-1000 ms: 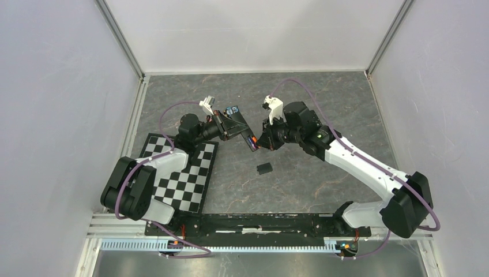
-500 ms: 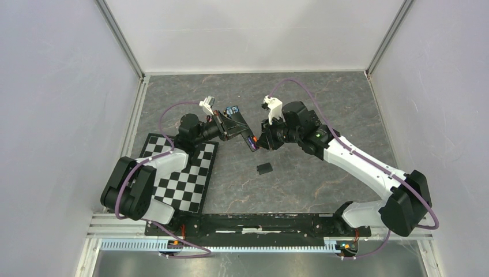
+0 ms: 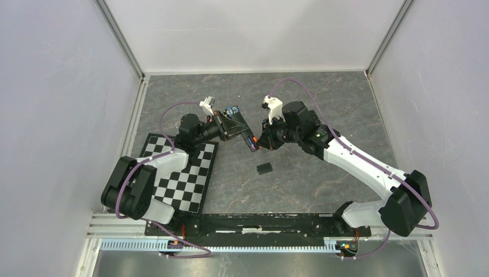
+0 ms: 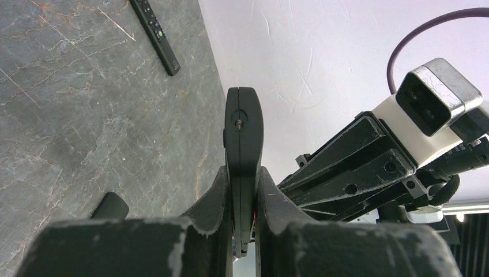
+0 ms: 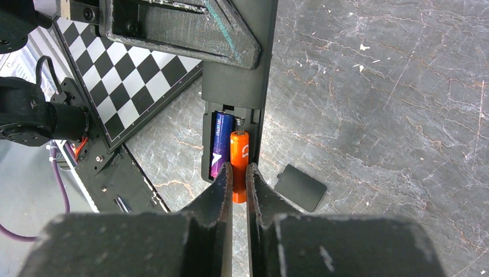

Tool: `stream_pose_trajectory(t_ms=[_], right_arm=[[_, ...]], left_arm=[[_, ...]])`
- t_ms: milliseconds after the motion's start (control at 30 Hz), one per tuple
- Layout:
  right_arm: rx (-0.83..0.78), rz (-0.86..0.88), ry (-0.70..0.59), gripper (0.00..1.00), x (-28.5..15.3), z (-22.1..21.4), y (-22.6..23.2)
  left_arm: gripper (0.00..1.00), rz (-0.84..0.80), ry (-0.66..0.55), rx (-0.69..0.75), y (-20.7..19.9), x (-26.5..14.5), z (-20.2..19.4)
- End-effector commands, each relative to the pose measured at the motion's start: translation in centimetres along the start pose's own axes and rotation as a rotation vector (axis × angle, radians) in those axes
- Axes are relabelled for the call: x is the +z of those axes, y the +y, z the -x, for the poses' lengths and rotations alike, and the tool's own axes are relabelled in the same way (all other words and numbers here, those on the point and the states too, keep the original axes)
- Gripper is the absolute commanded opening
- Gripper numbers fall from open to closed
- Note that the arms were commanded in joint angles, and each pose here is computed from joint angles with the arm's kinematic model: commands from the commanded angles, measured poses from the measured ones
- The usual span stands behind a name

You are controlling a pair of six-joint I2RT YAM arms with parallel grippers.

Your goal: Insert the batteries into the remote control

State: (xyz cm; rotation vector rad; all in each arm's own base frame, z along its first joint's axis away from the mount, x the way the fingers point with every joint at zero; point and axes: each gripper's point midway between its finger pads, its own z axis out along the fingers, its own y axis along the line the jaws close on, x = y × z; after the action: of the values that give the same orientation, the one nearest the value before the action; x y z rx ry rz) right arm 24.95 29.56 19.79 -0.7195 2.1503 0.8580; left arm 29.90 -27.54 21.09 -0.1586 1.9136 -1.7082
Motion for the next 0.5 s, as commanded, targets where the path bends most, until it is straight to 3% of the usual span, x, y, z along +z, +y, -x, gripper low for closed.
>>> stream_pose_trajectory(t_ms=[0, 467], right_arm=[[-0.016, 0.041, -0.054, 0.05, -0.6, 1.9, 1.4], [-0.010, -0.015, -0.032, 0.13, -0.1, 1.4, 0.2]], left_arm=[[0.02, -0.058, -0.060, 0.041, -2.0, 0.4, 1.5], [0.02, -0.049, -0.078, 0.051, -2.4, 0.2, 1.7]])
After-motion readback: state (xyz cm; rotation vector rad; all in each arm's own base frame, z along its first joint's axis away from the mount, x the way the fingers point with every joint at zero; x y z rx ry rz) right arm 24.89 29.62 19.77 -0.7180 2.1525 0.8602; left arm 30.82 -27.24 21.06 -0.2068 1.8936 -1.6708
